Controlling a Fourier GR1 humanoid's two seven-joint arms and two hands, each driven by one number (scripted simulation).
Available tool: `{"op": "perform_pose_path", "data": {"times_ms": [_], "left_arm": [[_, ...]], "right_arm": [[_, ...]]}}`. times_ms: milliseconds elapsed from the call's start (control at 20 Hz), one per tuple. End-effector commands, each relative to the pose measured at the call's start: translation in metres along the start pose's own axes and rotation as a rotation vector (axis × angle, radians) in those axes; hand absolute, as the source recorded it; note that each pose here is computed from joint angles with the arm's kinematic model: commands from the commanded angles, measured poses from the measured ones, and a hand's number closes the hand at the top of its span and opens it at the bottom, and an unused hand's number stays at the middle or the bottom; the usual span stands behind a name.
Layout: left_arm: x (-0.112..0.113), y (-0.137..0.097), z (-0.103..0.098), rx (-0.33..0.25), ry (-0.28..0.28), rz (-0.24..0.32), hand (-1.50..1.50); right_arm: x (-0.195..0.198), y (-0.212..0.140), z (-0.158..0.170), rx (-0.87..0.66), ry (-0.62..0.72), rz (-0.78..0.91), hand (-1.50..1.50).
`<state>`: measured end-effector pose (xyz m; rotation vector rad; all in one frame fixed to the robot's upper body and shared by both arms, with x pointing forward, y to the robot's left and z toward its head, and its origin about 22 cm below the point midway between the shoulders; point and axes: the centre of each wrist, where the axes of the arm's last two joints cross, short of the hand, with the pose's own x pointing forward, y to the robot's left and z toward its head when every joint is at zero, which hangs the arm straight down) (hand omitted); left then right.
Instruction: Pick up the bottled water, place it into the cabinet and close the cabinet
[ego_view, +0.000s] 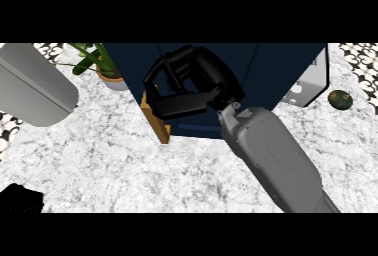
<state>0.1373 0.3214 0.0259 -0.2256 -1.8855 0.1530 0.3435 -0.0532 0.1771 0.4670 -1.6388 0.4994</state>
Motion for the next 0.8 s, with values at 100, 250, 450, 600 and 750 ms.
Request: {"op": "perform_pose_path", "data": {"times_ms": [100,250,450,600,750], "left_arm": [[-0.001,0.003,-0.005,-0.016,0.007,0.004,1.5],[0.004,0.002,-0.003,-0.036,0.008,0.006,1.5],[0.008,0.002,-0.018,-0.024,-0.003,-0.005,1.5],[0.011,0.003,-0.016,-0.051,-0.01,0.008,1.5],[0.004,-0.001,-0.015,-0.045,-0.004,0.025,1.5]], "right_arm": [[-0.017,-0.056,-0.024,-0.066,0.052,0.025,1.5],[-0.021,-0.08,-0.017,-0.096,0.029,0.028,1.5],[-0.022,-0.08,-0.02,-0.067,0.012,0.025,1.5],[-0.031,-0.081,-0.022,-0.069,0.028,0.032,1.5],[-0.024,-0.088,-0.024,-0.053,0.0,0.039,1.5]]}}
